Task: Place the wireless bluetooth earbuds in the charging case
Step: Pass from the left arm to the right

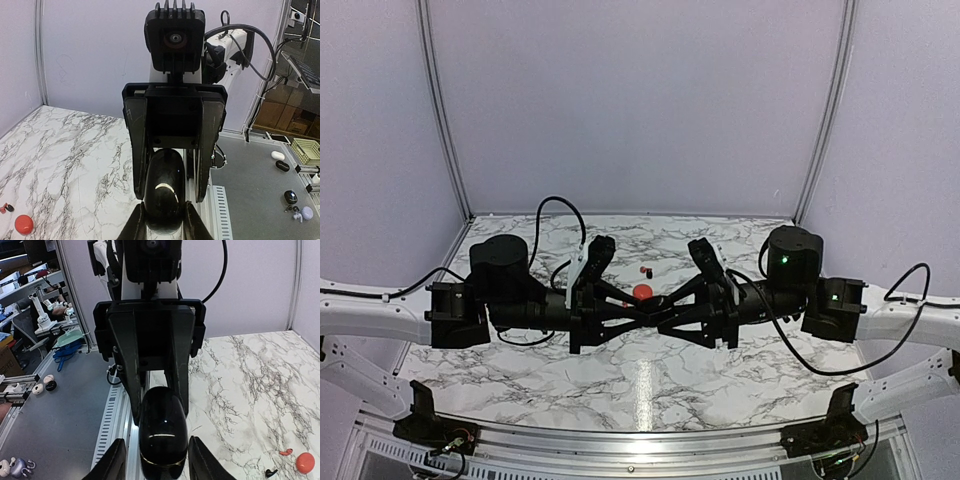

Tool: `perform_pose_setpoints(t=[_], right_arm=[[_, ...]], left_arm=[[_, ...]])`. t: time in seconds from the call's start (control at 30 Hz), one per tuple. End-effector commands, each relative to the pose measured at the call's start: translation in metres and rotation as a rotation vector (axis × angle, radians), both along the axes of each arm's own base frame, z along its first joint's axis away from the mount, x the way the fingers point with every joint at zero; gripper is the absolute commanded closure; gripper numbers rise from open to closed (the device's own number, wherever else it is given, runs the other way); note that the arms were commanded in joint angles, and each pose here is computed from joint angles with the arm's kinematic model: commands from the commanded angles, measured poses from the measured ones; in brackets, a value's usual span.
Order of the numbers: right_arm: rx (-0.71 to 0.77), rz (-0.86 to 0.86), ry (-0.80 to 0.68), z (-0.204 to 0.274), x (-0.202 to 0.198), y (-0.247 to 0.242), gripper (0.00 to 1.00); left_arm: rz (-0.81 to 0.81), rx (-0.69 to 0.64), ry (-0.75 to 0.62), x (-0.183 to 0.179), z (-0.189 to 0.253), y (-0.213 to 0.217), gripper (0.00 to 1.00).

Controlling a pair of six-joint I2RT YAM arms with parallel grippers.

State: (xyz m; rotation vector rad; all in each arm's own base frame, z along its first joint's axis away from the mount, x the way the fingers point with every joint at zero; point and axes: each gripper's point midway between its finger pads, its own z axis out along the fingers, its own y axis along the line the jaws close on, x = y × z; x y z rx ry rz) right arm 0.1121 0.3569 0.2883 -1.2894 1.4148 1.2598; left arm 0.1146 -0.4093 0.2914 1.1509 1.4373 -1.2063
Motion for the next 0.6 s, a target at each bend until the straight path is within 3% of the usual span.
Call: perform_pose_setpoints(t=[0.0, 0.4, 0.57], right_arm=[[0.055, 0.016, -0.031, 0.0224, 0.0003, 0.0020, 0.60], [0.062, 0.019, -0.039, 0.0222, 0.0018, 0.0048, 0.80], [0.079, 0.013, -0.047, 0.0271, 0.0011, 0.0022, 0.75]], left_arm=[[-0.018, -0.064, -0.028, -0.0046, 0.0187, -0.0002, 0.99], [0.003, -0.071, -0.038, -0.0022, 0.0188, 0.0030, 0.99], [0.005, -0.074, -0.031, -0.0020, 0.0183, 0.0030, 0.99]])
